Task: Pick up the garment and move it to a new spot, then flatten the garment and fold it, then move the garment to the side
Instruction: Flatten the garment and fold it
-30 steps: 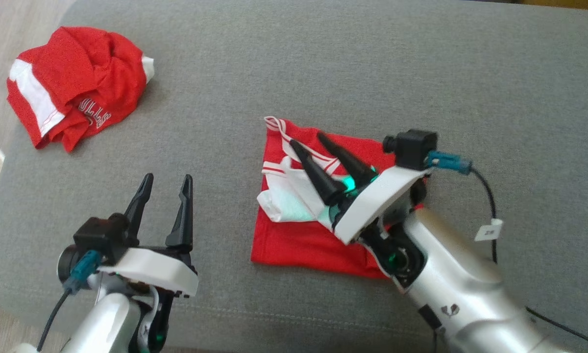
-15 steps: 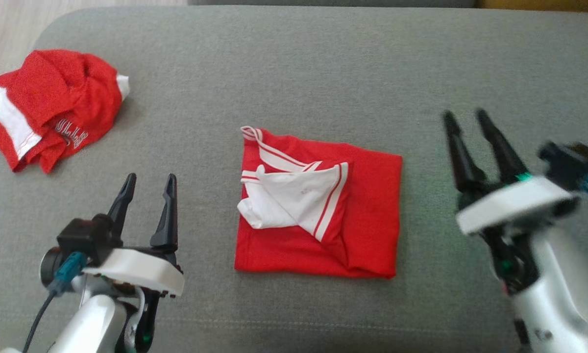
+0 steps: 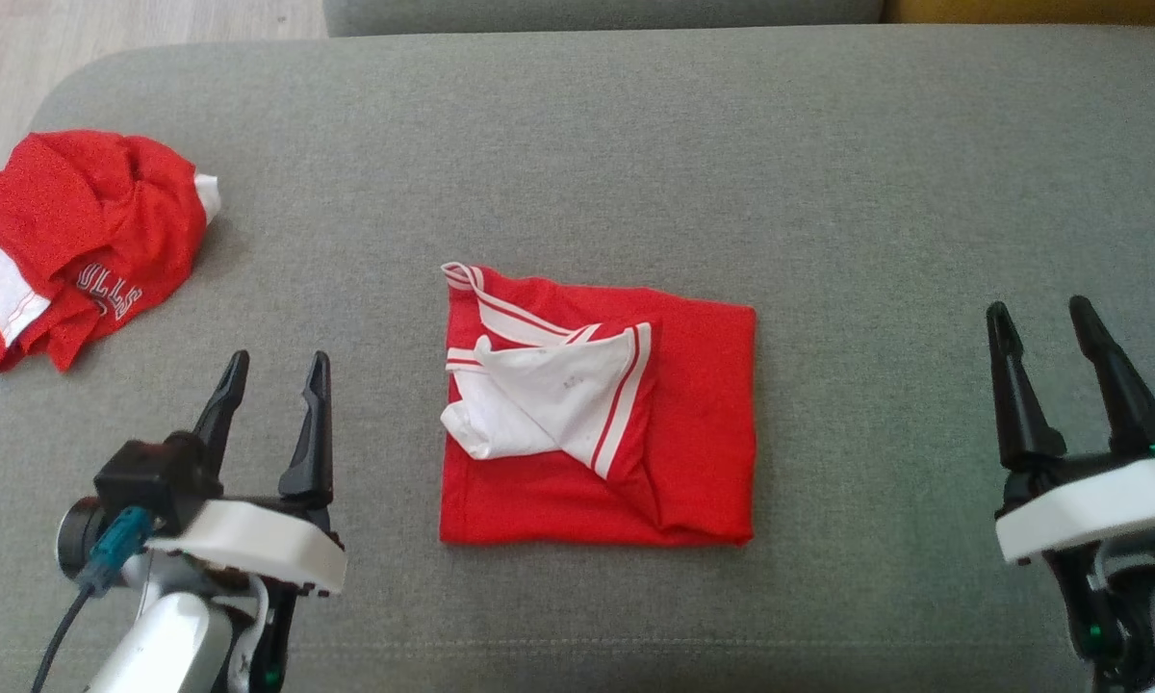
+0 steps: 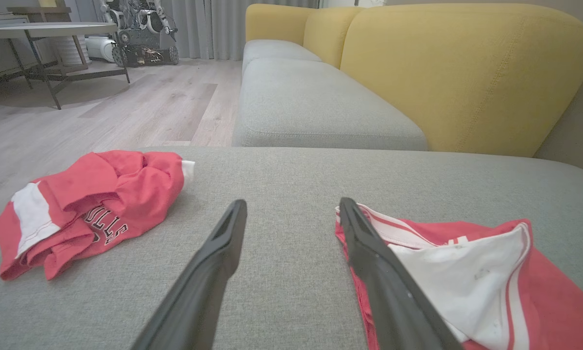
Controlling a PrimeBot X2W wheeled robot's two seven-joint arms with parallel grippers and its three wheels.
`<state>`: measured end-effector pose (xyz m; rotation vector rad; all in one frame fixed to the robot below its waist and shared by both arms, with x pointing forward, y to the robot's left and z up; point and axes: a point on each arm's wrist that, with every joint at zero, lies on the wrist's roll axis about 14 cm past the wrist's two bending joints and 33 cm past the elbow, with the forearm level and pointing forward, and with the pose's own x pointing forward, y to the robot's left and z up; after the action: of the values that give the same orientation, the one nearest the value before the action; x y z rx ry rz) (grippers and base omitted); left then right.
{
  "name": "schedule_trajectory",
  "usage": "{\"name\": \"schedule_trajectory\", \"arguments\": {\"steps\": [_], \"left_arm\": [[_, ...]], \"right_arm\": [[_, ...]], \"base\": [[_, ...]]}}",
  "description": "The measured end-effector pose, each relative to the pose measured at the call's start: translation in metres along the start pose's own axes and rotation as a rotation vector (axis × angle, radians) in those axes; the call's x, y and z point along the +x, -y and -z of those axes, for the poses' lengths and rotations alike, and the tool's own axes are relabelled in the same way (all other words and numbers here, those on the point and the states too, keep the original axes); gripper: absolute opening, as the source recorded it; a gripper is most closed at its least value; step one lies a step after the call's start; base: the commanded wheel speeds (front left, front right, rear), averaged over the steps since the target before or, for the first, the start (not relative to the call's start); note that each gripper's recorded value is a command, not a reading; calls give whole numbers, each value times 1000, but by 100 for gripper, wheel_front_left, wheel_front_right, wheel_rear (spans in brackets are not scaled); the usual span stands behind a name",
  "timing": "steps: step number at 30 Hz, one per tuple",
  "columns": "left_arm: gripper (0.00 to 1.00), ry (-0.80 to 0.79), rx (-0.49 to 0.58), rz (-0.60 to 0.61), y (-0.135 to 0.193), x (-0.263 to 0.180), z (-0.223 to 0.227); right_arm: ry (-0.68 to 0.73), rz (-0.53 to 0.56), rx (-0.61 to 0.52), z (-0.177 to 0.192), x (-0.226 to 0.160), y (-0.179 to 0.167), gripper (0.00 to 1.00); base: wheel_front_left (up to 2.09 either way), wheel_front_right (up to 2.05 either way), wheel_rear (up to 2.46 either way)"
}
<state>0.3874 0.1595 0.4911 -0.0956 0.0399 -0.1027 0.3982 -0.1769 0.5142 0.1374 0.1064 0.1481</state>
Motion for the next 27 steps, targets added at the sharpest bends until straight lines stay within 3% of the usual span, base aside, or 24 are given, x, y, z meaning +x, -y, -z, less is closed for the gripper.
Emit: {"name": "schedule_trajectory", "arguments": {"steps": [20, 21, 22, 23, 27], "left_arm": [[100, -5, -1, -1, 0, -2, -1], [100, -7, -4, -4, -1, -3, 0], [100, -10, -5, -6, -2, -3, 1], [100, -13, -6, -8, -2, -3, 2], [100, -20, -5, -27, -8, -6, 4]], "right_arm": [[-40, 4, -27, 7, -5, -3, 100], [-50, -4, -28, 11, -3, -5, 72], [-61, -17, -27, 14, 1, -8, 22], [-74, -31, -26, 19, 5, -12, 0], [-103, -124, -17, 32, 28, -41, 0]], "base": [[0, 0, 0], [0, 0, 0], [0, 0, 0], [0, 0, 0], [0, 0, 0]]}}
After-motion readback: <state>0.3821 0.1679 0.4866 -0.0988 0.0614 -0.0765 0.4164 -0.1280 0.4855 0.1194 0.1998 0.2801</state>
